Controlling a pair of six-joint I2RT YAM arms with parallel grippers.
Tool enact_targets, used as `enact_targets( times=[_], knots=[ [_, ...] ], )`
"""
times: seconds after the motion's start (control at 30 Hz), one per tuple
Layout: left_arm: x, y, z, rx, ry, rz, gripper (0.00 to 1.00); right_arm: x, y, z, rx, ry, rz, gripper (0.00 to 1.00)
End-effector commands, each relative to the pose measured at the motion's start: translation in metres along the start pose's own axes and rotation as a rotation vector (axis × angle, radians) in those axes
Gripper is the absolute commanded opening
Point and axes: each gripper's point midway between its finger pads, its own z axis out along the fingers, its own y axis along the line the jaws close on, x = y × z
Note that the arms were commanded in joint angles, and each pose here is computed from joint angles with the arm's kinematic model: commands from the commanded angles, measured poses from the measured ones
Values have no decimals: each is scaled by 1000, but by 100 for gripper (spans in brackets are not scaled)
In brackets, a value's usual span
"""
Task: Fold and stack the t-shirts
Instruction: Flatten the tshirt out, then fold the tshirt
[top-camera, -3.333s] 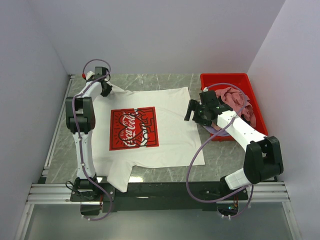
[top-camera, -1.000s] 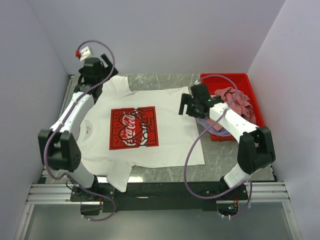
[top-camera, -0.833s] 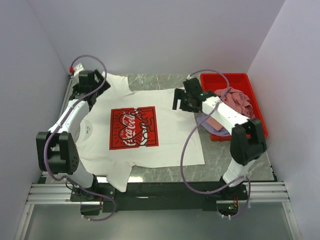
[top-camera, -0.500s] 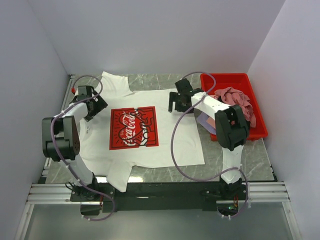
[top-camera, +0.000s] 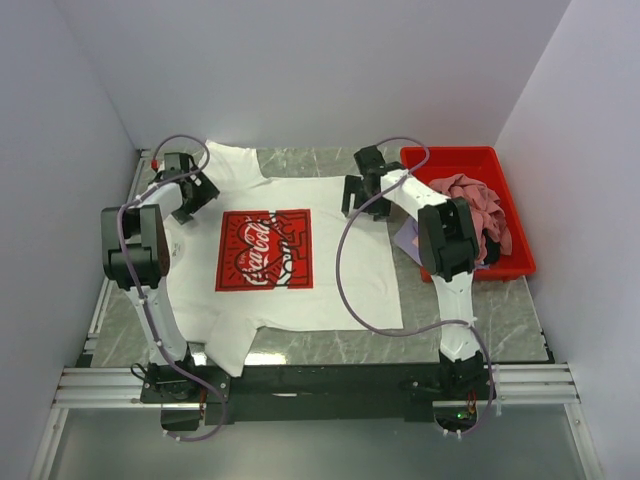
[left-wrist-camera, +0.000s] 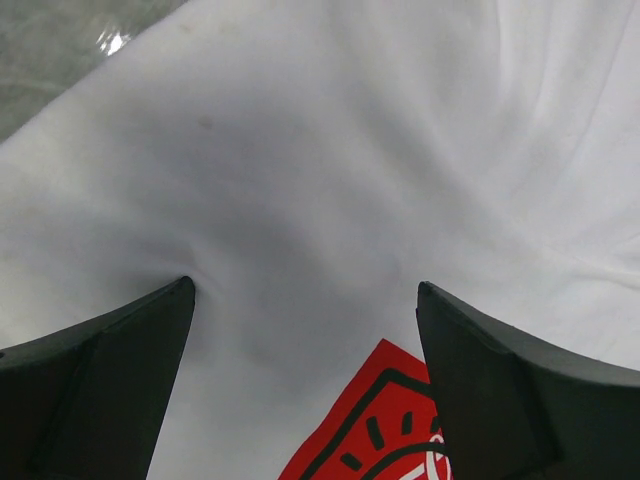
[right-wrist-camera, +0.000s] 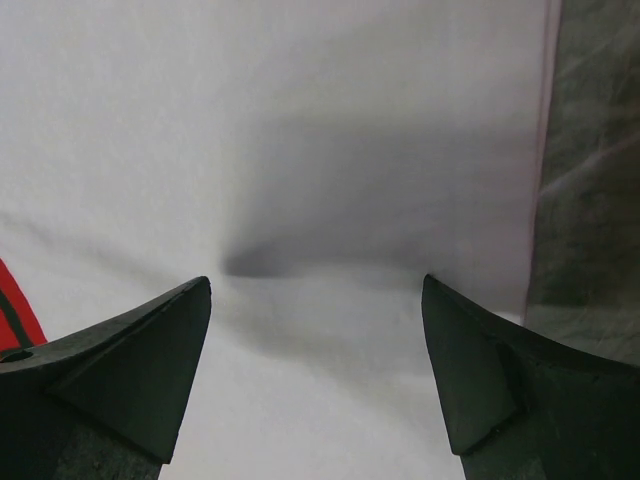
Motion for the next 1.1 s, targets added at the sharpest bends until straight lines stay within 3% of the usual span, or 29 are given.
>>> enact_targets(
  times=[0.0,0.2,0.37,0.5,0.57,0.6,0.67,0.7,0.77,0.8,0.83,0.9,0.93,1.07],
  knots=[
    [13,3,18,-23,71,-12,99,-9,-11,6,27,21,12,92],
    [-1,-19,34,29,66,1,100,-33,-22,18,34,22,43,91],
    [-38,-48,24,85,15,25,100,-61,-20,5,23,-29,17,91],
    [-70,-64,-22,124,-69,28,99,-86,-10,-41,-12,-125,-4,92],
    [-61,-52,-38,106,-68,11,100,-91,-9,-72,-11,-178,-16,92],
    [-72,-54,-68,125,-122,-3,99,-89,0,-83,-24,-201,-37,92],
    [-43,-26,-79,71,-91,-51,99,-73,6,-109,-34,-218,-84,92],
    [-51,-21,-110,75,-152,-82,100,-61,30,-118,-72,-234,-136,92],
    [-9,19,-116,-17,-108,-146,99,-27,48,-137,-118,-231,-225,92],
    [-12,28,-140,-20,-160,-183,99,-15,63,-144,-153,-243,-265,92],
    [12,56,-140,-100,-150,-226,99,23,87,-143,-198,-205,-363,92],
    [26,79,-166,-137,-182,-290,99,54,128,-168,-349,-226,-449,92],
    [48,99,-165,-184,-166,-324,100,95,157,-173,-427,-189,-537,92],
    [75,138,-186,-232,-192,-418,99,196,243,-209,-720,-120,-763,90]
  ],
)
